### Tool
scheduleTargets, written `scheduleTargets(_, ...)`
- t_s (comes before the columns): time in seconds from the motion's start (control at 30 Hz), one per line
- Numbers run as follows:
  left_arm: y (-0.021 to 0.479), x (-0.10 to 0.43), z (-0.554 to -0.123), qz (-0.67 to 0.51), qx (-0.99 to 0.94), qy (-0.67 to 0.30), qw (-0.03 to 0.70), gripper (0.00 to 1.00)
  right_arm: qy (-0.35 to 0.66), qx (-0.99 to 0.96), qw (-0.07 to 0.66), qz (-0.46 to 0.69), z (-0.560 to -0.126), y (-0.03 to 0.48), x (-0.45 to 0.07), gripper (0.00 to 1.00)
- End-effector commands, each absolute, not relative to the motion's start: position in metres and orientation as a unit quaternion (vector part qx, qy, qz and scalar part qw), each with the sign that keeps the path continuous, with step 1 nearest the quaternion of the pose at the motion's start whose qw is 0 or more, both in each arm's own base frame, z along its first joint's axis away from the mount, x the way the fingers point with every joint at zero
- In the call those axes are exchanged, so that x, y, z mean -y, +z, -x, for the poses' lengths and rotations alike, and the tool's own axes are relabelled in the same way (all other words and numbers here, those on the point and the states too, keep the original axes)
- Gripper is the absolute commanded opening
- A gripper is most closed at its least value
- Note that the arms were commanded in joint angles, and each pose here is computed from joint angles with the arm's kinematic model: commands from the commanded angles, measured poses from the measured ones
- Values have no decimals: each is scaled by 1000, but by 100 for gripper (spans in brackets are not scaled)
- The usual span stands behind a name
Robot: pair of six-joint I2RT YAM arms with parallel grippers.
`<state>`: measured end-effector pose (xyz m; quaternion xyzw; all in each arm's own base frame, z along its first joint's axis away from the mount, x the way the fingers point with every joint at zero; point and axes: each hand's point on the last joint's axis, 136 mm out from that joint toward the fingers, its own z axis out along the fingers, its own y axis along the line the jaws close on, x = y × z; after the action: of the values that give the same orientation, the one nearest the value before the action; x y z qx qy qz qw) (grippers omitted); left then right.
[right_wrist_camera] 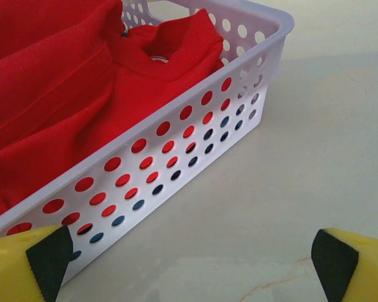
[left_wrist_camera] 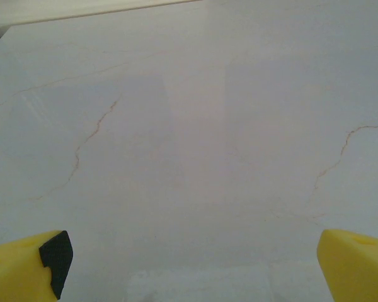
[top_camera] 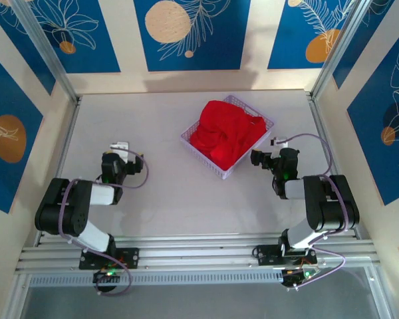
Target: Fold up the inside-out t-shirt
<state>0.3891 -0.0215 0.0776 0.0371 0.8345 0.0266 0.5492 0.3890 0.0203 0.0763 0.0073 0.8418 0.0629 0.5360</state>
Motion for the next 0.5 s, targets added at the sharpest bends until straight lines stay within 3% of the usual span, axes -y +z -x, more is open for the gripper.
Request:
scheduleTargets(0.0, 88, 20, -395, -40, -827, 24, 561, 100, 67, -826, 559, -2, -397, 94, -22, 99)
scheduleTargets(0.47, 89, 20, -395, -39, -826, 24, 561, 100, 75, -827, 557, -2, -397, 94, -22, 99)
